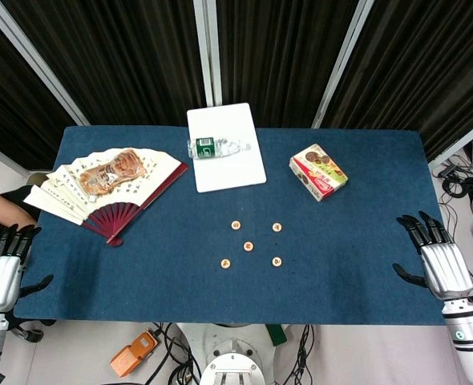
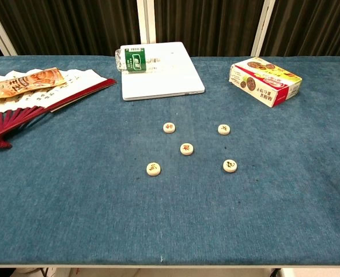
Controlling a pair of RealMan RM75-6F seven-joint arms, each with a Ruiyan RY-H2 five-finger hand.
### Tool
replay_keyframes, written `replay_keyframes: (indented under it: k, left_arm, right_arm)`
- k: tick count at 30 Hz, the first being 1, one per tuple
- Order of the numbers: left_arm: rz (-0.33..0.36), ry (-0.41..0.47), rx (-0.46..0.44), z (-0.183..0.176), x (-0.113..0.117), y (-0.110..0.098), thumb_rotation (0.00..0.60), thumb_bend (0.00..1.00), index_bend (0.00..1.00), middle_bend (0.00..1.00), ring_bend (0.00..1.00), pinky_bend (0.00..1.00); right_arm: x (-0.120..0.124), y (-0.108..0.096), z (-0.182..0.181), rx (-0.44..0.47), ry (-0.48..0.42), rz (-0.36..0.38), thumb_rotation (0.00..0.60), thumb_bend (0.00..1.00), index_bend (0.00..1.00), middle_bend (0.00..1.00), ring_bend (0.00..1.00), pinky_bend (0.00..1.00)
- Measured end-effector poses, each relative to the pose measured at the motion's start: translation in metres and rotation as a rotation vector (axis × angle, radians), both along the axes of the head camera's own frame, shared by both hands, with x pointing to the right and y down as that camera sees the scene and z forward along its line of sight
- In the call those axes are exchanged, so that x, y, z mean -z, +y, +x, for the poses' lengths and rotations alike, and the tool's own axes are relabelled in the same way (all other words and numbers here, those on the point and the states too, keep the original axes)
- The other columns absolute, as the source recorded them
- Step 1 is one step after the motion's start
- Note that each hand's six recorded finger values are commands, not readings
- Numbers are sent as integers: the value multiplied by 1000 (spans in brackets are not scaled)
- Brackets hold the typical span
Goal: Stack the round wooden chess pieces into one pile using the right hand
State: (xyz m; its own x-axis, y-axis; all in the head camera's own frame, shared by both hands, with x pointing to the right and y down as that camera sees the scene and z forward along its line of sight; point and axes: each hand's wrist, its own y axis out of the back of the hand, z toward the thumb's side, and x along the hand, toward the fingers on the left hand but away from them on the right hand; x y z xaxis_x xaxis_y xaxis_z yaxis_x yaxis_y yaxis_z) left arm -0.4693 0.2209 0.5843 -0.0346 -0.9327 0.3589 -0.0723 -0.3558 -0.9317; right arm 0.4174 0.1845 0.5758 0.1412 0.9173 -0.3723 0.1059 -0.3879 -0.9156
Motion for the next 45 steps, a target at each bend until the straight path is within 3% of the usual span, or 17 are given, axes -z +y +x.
replay_keyframes:
  k: [6,10,20,26,35,45]
  left_arm:
    - [3,-3,0,-1,0,-1,600,0,147,118,72,1]
    - [4,1,1,-1,0,-1,600,0,147,118,72,1]
    - [7,-3,11,-5,1,0,600,0,147,118,72,1]
    - [-3,-4,20,-8,-3,2,600,0,147,118,72,1]
    - [-8,-10,38,-17,-5,3,600,0,147,118,72,1]
    - [-10,-12,53,-22,-6,6,600,0,147,118,72,1]
  right_arm:
    - [-12,-2,-26,72,-34,-42,600,324,239,194,94,170]
    - [-26,-6,-61,174,-72,-84,600,324,290,194,94,170]
    - [-86,-7,-200,504,-133,-208,600,327,356,194,94,162]
    - [-118,-4,-278,645,-111,-227,600,337,394,193,94,162]
    - [-149,-15,-341,703,-60,-229,600,428,451,193,94,162]
    - [-156,-15,-360,723,-48,-242,600,493,481,193,105,162]
